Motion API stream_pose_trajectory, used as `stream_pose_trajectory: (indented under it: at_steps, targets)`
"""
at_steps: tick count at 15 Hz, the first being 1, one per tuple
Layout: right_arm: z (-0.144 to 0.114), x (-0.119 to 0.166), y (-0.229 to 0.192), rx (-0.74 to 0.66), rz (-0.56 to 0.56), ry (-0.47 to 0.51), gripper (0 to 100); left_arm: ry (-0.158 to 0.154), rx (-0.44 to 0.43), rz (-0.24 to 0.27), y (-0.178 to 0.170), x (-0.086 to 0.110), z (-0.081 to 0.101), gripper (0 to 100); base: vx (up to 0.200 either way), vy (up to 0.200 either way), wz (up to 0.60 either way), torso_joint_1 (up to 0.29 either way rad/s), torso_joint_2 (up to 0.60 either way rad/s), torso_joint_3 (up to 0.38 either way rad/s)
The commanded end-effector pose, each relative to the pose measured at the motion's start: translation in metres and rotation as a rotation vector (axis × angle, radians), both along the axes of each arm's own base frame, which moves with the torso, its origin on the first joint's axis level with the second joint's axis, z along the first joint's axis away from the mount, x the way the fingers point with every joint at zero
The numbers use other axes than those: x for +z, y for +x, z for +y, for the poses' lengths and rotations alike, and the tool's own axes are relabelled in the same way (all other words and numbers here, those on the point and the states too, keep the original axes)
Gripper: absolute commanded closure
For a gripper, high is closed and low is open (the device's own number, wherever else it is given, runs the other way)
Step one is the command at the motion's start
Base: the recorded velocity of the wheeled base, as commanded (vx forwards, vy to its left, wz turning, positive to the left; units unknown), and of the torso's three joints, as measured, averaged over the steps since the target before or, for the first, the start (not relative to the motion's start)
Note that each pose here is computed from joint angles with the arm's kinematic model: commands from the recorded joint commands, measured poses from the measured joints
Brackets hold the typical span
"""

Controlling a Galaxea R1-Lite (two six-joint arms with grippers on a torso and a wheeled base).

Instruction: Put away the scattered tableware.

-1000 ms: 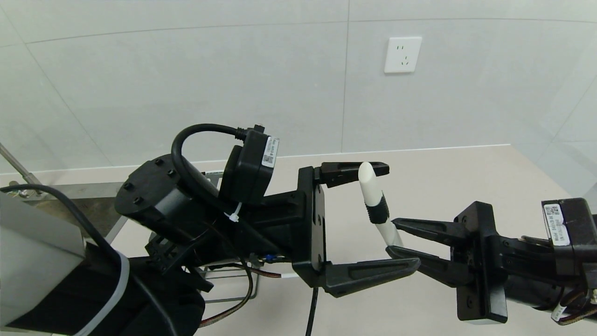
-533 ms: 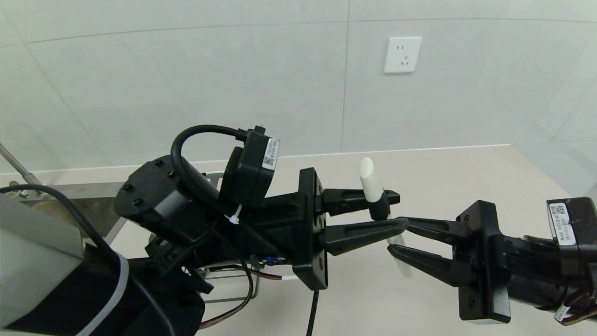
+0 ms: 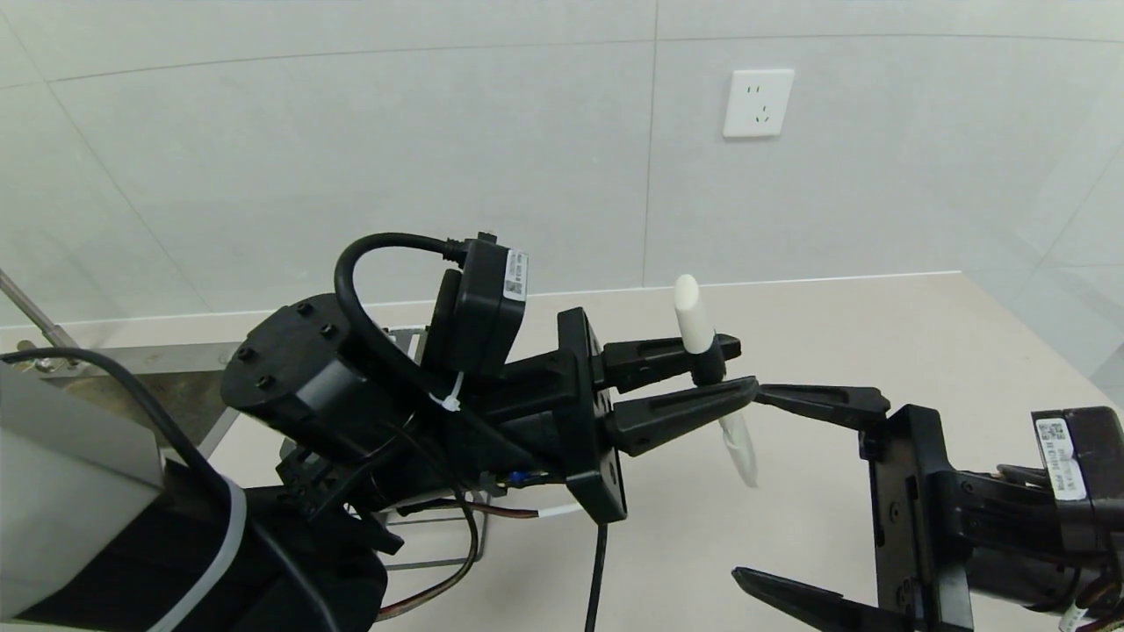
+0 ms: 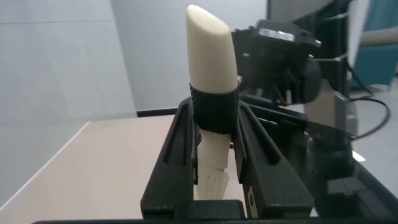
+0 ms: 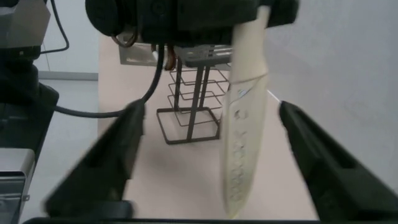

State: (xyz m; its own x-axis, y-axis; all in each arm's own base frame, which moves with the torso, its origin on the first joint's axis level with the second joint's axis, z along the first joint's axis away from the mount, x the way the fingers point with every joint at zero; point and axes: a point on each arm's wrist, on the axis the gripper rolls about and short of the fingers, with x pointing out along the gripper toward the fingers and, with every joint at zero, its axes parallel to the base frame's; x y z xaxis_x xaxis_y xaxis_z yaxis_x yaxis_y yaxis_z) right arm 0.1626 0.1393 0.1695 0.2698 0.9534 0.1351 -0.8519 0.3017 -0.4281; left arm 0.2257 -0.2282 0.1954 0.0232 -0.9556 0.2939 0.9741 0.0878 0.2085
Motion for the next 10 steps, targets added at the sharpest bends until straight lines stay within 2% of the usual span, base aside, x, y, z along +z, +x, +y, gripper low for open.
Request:
stream_pose_trajectory:
  at_steps: [1,6,7,10]
  targets:
    - [-0.007,-0.001,-0.007,-0.007,0.003,-0.001,0,-0.002,0.011,0.003,-0.001,0.001,0.003,100,0.0,0.0,0.0,0.0,0.0,0.0]
    - [-0.045,-0.008,-0.025,-0.13,0.019,-0.013,0,0.022,0.06,0.027,-0.011,-0.001,0.032,100,0.0,0.0,0.0,0.0,0.0,0.0]
    - [-0.056,-0.007,-0.031,-0.17,0.003,-0.002,100,0.024,0.079,0.028,-0.014,0.0,0.041,100,0.0,0.0,0.0,0.0,0.0,0.0]
    - [-0.08,-0.002,-0.046,-0.282,-0.04,0.028,100,0.032,0.124,0.035,-0.018,-0.001,0.059,100,0.0,0.0,0.0,0.0,0.0,0.0]
